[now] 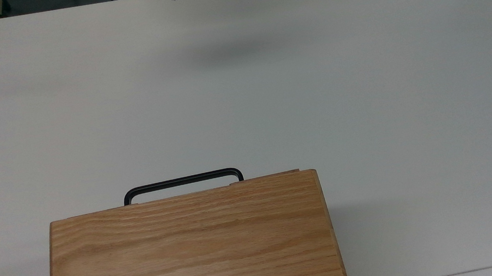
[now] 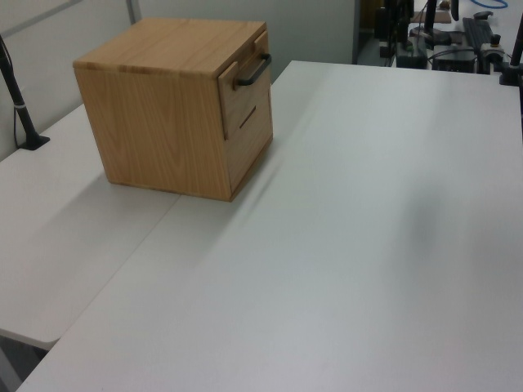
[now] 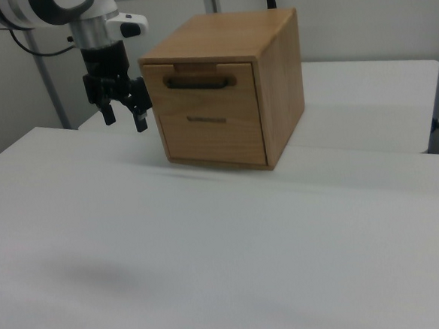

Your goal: Open the drawer by sliding it

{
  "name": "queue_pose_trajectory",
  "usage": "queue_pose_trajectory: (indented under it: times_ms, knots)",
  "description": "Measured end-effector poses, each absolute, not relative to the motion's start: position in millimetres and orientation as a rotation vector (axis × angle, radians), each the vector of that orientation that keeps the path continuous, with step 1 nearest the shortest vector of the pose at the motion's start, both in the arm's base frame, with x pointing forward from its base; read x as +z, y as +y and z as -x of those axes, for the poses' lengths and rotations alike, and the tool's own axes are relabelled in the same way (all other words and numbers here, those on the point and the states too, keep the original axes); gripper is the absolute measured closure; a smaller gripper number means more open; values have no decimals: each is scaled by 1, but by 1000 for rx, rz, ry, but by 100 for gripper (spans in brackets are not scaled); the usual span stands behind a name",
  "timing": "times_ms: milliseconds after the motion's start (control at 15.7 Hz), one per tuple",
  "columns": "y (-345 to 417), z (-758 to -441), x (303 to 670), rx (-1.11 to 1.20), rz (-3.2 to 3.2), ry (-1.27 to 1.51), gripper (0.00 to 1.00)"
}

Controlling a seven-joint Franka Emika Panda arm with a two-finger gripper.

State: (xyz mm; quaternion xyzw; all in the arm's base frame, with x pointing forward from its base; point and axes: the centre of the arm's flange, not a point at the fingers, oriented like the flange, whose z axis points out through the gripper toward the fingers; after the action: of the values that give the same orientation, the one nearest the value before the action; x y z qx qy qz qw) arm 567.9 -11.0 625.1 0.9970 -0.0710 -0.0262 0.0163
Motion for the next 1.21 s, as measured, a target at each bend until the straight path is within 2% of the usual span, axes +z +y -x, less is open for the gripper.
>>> queue_pose_trajectory:
  times_ms: [1212]
  knots:
    - [-12, -570, 619, -97, -3098, -223, 0]
